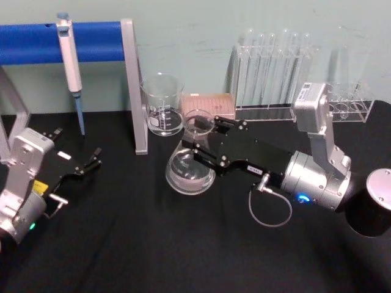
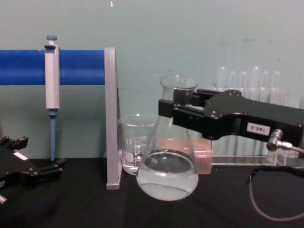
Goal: Grasp the erlenmeyer flask with one hand, shake it three times, then place it back.
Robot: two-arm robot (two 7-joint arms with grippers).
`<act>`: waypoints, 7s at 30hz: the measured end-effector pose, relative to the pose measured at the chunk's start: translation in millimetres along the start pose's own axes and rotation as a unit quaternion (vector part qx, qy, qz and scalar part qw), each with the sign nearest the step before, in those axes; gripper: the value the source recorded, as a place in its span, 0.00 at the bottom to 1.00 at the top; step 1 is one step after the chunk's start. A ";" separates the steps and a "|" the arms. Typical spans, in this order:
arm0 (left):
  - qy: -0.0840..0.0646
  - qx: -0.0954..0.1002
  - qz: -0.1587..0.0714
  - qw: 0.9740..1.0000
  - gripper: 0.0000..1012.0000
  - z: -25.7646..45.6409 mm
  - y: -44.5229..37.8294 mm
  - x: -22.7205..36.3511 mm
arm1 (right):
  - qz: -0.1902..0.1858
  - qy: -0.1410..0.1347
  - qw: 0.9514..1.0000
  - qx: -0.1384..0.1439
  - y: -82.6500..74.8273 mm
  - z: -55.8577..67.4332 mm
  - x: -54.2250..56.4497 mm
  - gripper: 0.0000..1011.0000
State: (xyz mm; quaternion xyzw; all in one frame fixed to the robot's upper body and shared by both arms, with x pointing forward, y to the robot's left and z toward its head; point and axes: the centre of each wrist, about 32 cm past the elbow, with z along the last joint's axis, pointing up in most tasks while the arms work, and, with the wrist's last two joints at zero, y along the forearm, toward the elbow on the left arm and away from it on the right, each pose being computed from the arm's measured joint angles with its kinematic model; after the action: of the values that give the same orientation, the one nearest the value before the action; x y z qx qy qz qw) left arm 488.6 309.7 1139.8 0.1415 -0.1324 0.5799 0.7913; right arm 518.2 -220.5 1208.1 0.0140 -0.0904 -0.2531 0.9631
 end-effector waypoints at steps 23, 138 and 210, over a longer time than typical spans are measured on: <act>0.000 0.000 0.000 1.000 0.99 0.0 0.0 0.0 | -0.131 0.019 0.991 0.006 -19.1 -7.1 -2.4 0.44; 0.000 0.000 0.000 1.000 0.99 0.0 0.0 0.0 | -0.246 0.013 0.967 -0.068 -64.5 -10.8 23.9 0.44; 0.000 0.000 0.000 1.000 0.99 0.0 0.0 0.0 | -0.024 0.069 0.995 -0.071 -24.2 -41.8 20.7 0.44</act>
State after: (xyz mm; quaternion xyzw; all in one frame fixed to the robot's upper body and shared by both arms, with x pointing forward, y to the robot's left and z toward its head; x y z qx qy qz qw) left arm 488.6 309.6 1139.8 0.1415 -0.1325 0.5799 0.7913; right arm 531.7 -252.6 1168.8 -0.0350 -0.0046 -0.2807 0.9591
